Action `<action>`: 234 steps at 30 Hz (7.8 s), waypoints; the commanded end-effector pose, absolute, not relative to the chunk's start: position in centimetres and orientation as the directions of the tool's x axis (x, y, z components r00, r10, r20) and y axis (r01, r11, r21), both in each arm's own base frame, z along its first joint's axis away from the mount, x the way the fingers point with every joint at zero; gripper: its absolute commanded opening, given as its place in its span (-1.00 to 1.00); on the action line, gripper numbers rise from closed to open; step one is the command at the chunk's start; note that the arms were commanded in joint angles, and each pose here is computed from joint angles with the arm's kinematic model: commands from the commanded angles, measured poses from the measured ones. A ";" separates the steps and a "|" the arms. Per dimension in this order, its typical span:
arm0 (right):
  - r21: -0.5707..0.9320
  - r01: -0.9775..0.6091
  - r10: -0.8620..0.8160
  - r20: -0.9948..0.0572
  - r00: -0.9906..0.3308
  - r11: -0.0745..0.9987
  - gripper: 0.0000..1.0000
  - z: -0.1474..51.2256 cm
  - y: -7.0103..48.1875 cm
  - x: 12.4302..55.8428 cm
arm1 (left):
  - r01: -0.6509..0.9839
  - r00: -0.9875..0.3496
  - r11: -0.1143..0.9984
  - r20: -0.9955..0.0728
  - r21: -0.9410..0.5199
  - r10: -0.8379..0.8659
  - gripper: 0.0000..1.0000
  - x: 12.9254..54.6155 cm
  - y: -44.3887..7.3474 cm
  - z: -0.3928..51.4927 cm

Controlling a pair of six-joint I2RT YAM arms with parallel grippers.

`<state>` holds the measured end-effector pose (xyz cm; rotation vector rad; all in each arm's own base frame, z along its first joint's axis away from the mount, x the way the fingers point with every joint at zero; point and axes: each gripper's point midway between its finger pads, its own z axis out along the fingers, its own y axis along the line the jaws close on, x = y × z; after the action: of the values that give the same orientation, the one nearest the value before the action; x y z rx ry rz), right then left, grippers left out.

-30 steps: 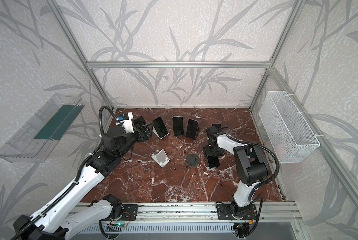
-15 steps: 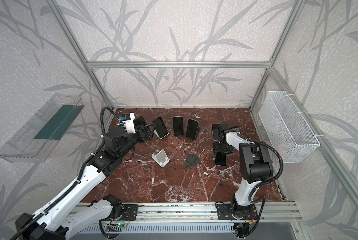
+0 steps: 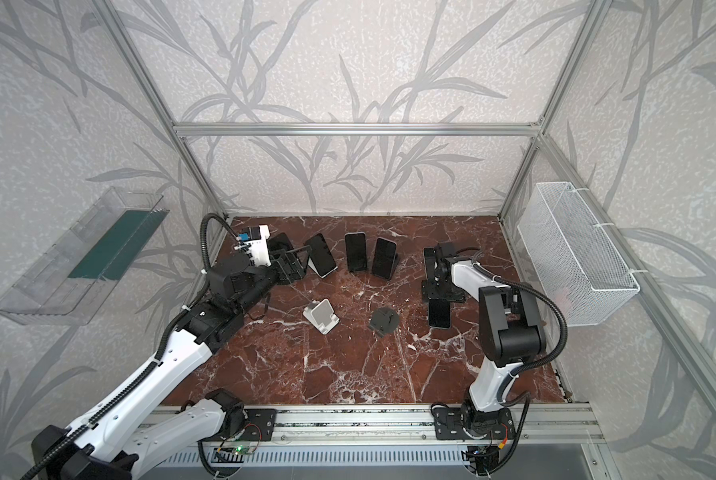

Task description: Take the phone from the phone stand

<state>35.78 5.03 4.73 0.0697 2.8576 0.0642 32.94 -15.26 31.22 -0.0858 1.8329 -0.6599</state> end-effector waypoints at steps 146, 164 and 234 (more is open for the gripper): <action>-0.092 0.220 0.111 -0.644 -0.757 0.971 0.76 10.9 -7.8 55.1 | -0.014 -0.456 0.855 -0.758 -0.519 -0.467 0.78 36.2 -11.6 24.7; -0.026 0.204 0.085 -0.851 -0.518 0.979 0.95 24.9 6.7 42.1 | -0.015 -0.423 0.863 -0.779 -0.505 -0.463 0.78 35.7 -10.9 25.8; -0.083 0.293 0.129 -0.762 -0.635 0.952 0.70 7.5 19.3 26.5 | 0.067 -0.439 0.810 -0.746 -0.583 -0.501 0.70 34.8 -12.5 27.5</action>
<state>26.51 20.56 6.10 0.3951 2.2845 -0.2062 34.92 -12.21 26.95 -0.3444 1.9413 -0.6448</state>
